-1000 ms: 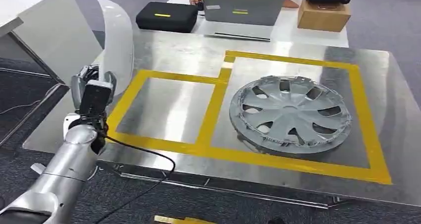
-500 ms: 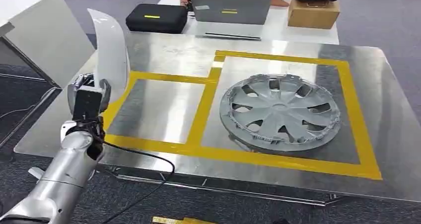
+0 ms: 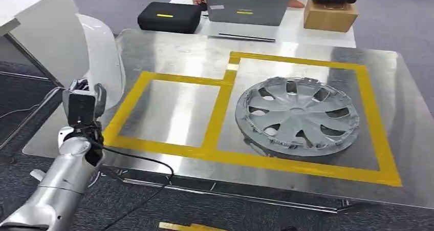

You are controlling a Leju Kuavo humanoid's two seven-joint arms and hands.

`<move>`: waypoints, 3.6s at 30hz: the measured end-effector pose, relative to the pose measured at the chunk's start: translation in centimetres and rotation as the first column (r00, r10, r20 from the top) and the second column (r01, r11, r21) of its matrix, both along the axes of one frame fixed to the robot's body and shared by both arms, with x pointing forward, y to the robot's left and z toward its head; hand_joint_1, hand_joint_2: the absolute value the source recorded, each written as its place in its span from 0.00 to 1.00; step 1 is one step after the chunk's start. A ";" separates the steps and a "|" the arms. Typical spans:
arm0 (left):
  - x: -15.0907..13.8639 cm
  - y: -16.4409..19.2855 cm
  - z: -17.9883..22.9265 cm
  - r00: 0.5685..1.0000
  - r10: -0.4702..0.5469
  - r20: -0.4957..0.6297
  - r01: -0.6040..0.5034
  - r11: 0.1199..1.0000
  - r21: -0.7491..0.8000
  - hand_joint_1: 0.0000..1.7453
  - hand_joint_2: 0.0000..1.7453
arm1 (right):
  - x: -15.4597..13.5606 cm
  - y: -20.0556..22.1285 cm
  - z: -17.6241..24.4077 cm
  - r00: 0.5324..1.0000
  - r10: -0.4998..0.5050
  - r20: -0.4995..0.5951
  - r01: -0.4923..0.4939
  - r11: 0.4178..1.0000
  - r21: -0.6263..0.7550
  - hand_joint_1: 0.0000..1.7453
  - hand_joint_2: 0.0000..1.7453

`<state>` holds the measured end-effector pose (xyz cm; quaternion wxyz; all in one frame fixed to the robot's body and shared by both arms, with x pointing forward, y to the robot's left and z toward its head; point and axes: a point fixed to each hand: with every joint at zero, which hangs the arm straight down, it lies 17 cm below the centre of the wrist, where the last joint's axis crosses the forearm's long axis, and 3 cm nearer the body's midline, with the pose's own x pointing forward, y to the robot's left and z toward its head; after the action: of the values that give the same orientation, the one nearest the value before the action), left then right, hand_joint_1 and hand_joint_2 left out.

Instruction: Take the parts from the cabinet and place them on the table.

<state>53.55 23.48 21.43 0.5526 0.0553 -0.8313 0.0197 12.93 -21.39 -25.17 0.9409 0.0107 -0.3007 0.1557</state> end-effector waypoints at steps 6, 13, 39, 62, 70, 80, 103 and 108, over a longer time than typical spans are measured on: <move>0.1 1.1 -0.5 1.000 0.022 -0.012 -0.023 1.000 -0.009 1.00 1.00 | -0.4 0.0 -0.1 1.000 -0.002 -0.004 0.002 1.000 0.002 0.00 1.00; 0.0 1.9 -2.0 0.998 0.022 -0.051 -0.023 1.000 -0.018 1.00 1.00 | -0.6 -0.1 -0.1 1.000 -0.003 -0.007 0.003 1.000 0.002 0.00 1.00; 0.6 2.0 -4.4 0.992 -0.019 -0.124 0.018 1.000 -0.010 0.48 1.00 | -0.6 -0.5 -0.1 1.000 -0.007 -0.003 0.007 1.000 -0.003 0.00 0.00; 1.3 1.4 -5.8 0.982 -0.059 -0.180 0.068 0.997 0.043 0.82 1.00 | -0.7 -0.6 -0.2 1.000 -0.001 -0.004 0.001 1.000 -0.003 0.00 0.00; 1.1 1.8 -8.2 0.968 -0.060 -0.243 0.074 0.996 0.045 0.00 0.00 | -1.2 -0.8 -0.3 1.000 -0.007 -0.014 0.007 1.000 -0.004 0.00 0.00; 1.5 1.8 -4.8 0.989 -0.028 -0.147 0.039 0.997 0.067 0.00 0.00 | -1.6 -0.6 -0.4 1.000 0.004 -0.024 -0.004 1.000 -0.001 0.00 0.00; -2.1 -7.9 3.4 0.976 -0.210 0.057 0.202 0.972 0.121 0.00 0.00 | -1.5 0.4 -0.5 0.999 -0.008 -0.033 0.007 1.000 -0.026 0.00 0.00; -2.5 -8.7 4.7 0.969 -0.231 0.089 0.218 0.967 0.135 0.00 0.00 | -1.3 0.8 -0.4 0.999 -0.008 -0.032 0.008 1.000 -0.016 0.00 0.00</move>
<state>51.05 14.80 26.12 0.5028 -0.0059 -0.8595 -0.0919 11.60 -20.55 -25.54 0.9463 0.0044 -0.2843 0.1541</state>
